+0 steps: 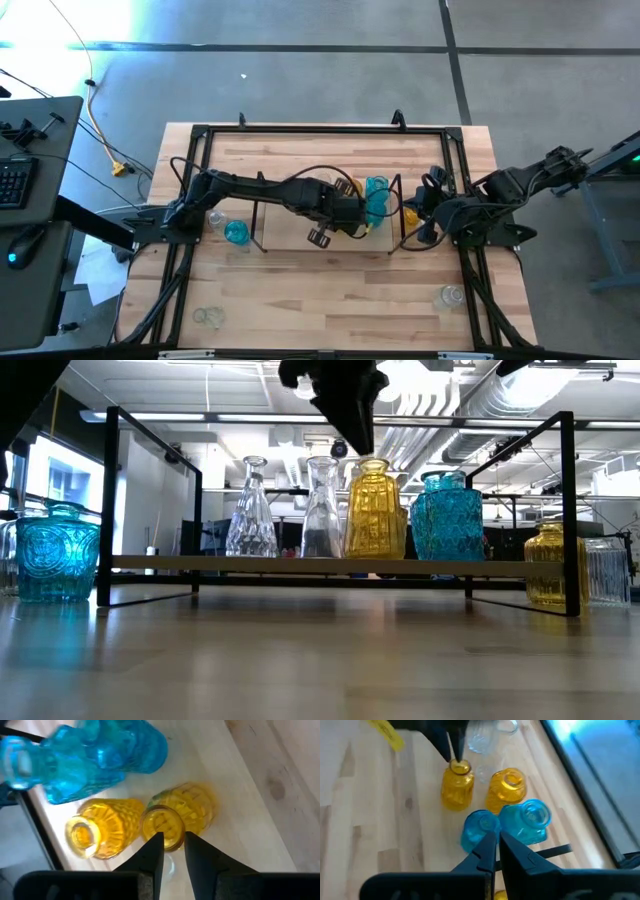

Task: Sort vases onto shelf
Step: Put the yellow vase on the shelf aligned with the other yellow vase

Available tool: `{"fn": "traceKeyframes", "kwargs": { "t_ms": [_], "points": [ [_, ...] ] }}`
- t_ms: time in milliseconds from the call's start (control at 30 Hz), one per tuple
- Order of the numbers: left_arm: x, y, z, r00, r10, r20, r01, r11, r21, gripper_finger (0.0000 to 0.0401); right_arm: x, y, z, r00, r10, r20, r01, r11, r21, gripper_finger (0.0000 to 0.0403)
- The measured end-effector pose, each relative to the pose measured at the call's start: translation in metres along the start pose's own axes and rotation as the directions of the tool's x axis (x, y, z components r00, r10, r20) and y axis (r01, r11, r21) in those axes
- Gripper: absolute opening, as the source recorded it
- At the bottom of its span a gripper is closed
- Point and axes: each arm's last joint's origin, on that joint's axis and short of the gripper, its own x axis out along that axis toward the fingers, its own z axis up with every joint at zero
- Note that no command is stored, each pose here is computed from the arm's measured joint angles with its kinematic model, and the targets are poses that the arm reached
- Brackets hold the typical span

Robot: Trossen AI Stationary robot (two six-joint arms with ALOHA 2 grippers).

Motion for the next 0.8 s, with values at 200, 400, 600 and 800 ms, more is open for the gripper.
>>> {"fn": "traceKeyframes", "kwargs": {
  "t_ms": [200, 400, 600, 800],
  "points": [
    [-0.025, 0.001, -0.002, 0.987, -0.099, 0.124, 0.11, 0.99, -0.084, 0.0017, 0.0, -0.001, 0.0, 1.0, -0.028, 0.013, 0.028, 1.0, -0.011, 0.0009],
    [-0.014, -0.016, -0.013, 0.976, -0.201, 0.078, 0.21, 0.968, -0.136, 0.0002, 0.0, -0.001, 0.0, 1.0, -0.028, 0.012, 0.028, 1.0, -0.003, 0.0009],
    [0.028, -0.037, -0.013, 0.976, -0.204, 0.082, 0.217, 0.952, -0.214, 0.0001, 0.0, -0.001, 0.0, 1.0, -0.028, 0.012, 0.028, 1.0, -0.003, 0.0009],
    [0.039, -0.027, -0.016, 0.982, -0.154, 0.112, 0.182, 0.933, -0.312, 0.0, 0.0, -0.001, 0.0, 1.0, -0.028, 0.013, 0.028, 1.0, -0.011, 0.0009]
  ]
}}
